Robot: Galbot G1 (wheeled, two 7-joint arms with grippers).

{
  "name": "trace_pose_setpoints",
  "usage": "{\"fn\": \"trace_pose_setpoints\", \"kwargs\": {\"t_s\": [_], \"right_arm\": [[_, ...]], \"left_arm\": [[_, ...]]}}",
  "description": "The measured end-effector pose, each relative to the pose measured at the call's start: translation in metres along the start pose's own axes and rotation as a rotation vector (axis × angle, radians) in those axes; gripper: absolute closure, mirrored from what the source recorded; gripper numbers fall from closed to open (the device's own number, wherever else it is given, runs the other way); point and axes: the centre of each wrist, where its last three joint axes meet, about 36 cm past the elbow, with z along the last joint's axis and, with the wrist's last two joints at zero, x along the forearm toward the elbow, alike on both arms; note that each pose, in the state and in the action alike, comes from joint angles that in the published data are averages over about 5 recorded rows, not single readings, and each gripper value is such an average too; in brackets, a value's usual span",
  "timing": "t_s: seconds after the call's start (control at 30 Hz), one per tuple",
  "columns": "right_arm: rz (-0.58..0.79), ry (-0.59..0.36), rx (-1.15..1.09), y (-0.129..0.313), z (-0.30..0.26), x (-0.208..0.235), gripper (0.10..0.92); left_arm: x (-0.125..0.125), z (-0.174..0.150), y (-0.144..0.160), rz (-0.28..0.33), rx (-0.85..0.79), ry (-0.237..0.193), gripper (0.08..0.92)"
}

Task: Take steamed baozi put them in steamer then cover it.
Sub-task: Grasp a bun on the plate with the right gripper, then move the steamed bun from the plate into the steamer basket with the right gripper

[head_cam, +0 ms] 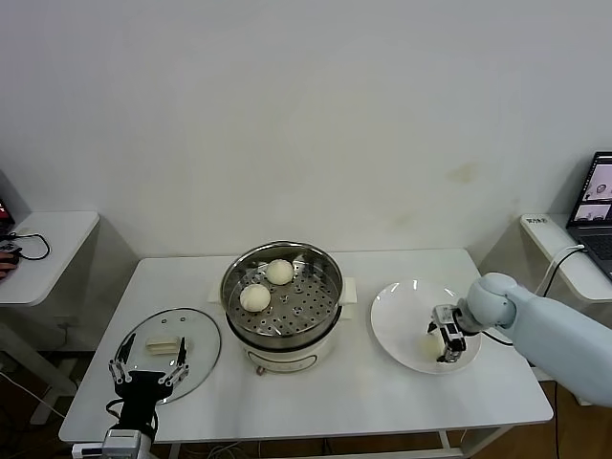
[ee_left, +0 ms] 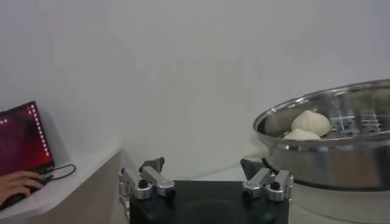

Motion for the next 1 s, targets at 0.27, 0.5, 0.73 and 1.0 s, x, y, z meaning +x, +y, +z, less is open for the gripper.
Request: {"fn": "trace_pose_setpoints", "kwargs": {"t_s": [0.27,0.5,0.73,1.0], "right_arm": [[-0.008,0.006,-0.014,-0.001,0.004,-0.001,0.434],[0.0,0.006,-0.025,-0.005,0.009,0.012,0.469],[0.041,-0.017,-0.043,-0.02,0.013,0.048,0.463],[0.149,-0.086,-0.043,-0.059,-0.003,0.117,0.462]], "left_arm": [[0.002,-0.001,0.0,-0.002,0.002,-0.003,0.177],[0.003,-0.002,0.001,-0.004,-0.001,-0.003,0.177],[0.003,-0.005,0.001,-0.001,-0.001,-0.013,0.177],[0.005,-0.009,-0.001,0.006,0.0,-0.023,0.177]]}}
